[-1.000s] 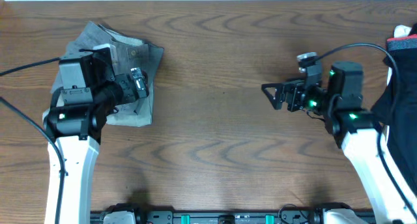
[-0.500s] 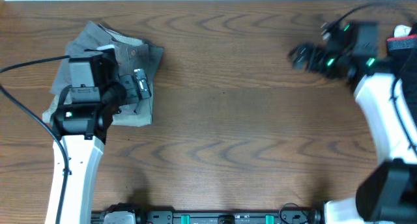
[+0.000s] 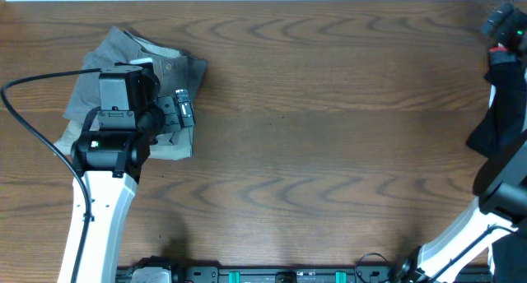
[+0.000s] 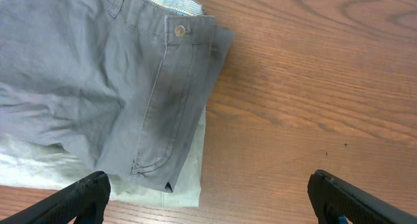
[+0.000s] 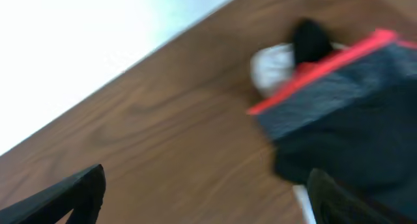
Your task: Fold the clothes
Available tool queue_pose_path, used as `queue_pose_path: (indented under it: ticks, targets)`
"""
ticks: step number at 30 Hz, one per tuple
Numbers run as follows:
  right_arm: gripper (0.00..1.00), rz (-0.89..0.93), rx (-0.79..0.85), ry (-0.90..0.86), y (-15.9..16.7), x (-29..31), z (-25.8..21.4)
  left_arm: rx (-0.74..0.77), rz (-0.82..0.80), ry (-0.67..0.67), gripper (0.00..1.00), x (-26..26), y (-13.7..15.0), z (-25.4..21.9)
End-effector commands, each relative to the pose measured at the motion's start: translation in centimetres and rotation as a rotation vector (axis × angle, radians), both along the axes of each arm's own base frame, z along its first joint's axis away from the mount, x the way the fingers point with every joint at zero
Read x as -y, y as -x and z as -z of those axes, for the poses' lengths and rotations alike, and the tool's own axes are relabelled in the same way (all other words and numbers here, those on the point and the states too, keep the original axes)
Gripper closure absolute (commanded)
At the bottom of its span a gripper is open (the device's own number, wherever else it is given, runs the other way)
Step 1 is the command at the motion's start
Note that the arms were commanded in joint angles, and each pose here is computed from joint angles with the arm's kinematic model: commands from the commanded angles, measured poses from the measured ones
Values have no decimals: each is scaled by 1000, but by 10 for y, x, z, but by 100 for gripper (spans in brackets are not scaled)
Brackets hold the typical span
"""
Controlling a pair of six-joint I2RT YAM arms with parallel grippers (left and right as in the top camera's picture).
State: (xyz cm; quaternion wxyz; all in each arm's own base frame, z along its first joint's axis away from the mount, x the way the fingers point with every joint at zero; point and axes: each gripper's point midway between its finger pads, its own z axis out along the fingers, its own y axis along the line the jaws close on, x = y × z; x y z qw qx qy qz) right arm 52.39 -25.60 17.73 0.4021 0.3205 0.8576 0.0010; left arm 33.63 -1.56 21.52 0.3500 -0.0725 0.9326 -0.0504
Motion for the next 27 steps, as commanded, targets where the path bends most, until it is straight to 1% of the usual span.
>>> queue_pose_path:
  ticks: [1, 6, 11, 14, 17, 21, 24, 25, 26, 27]
  targets:
    - [6, 138, 4, 28, 15, 52, 5, 26, -12, -5, 2, -1, -6, -8]
    - [7, 272, 48, 35, 37, 114, 14, 39, -12, -4, 2, -1, -8, -10]
    - [7, 342, 41, 33, 58, 152, 35, 37, -12, -4, 2, -1, -8, -9]
    - [5, 363, 34, 30, 62, 167, 55, 37, -12, -4, 2, -1, -8, -9]
    - [1, 339, 42, 7, 56, 172, 80, 37, -12, -4, 2, -1, -8, -9]
    - [1, 260, 89, -16, 35, 169, 110, 37, -15, 0, 2, -1, -8, -9]
    - [1, 168, 160, -40, 17, 160, 116, 48, -2, 44, 2, 6, -10, -11]
    - [3, 141, 179, -52, 13, 157, 117, 55, 6, 69, 2, 10, -11, -13]
    - [11, 120, 193, -61, 10, 154, 117, 60, 17, 87, 2, 14, -12, -14]
    - [22, 106, 197, -66, 8, 152, 118, 64, 24, 96, 2, 16, -12, -15]
